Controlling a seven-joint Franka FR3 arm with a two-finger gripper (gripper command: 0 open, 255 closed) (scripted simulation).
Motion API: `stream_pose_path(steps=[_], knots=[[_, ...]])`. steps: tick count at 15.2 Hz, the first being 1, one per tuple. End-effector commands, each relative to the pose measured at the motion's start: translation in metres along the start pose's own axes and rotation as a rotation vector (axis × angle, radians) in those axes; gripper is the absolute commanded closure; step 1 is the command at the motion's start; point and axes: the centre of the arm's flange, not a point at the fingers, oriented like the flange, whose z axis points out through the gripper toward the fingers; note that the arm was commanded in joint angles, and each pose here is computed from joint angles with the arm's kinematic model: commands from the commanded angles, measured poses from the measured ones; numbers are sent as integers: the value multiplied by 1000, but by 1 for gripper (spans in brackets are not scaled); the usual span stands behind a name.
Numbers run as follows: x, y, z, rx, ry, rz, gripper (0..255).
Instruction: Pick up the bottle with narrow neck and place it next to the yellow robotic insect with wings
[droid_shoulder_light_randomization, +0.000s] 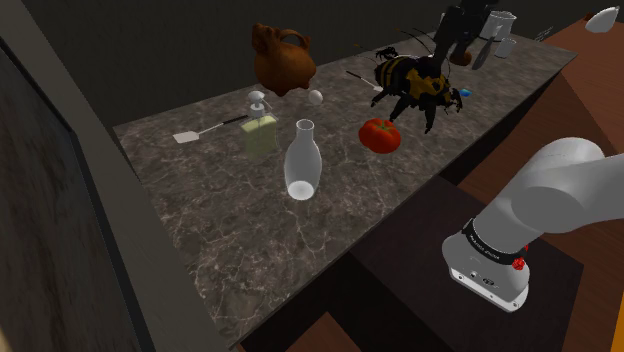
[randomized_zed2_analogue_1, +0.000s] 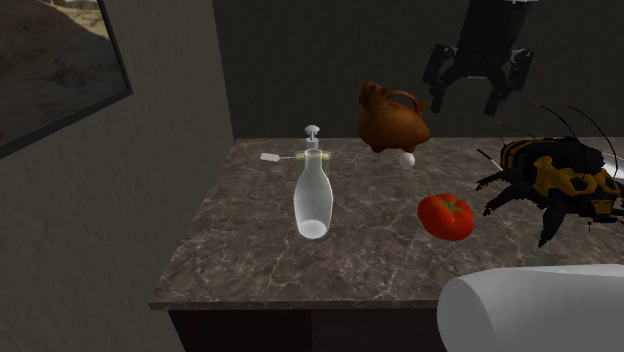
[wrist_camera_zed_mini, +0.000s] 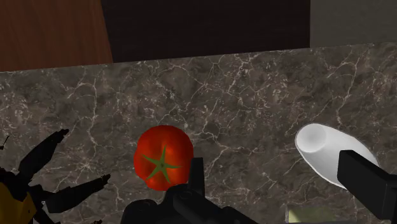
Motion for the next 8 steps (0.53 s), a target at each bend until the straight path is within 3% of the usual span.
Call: stream_pose_path(steps=[1, 8], knots=[[0, 0, 0, 0, 0, 0, 0], [45, -71, 44, -14, -10, -22, 0]])
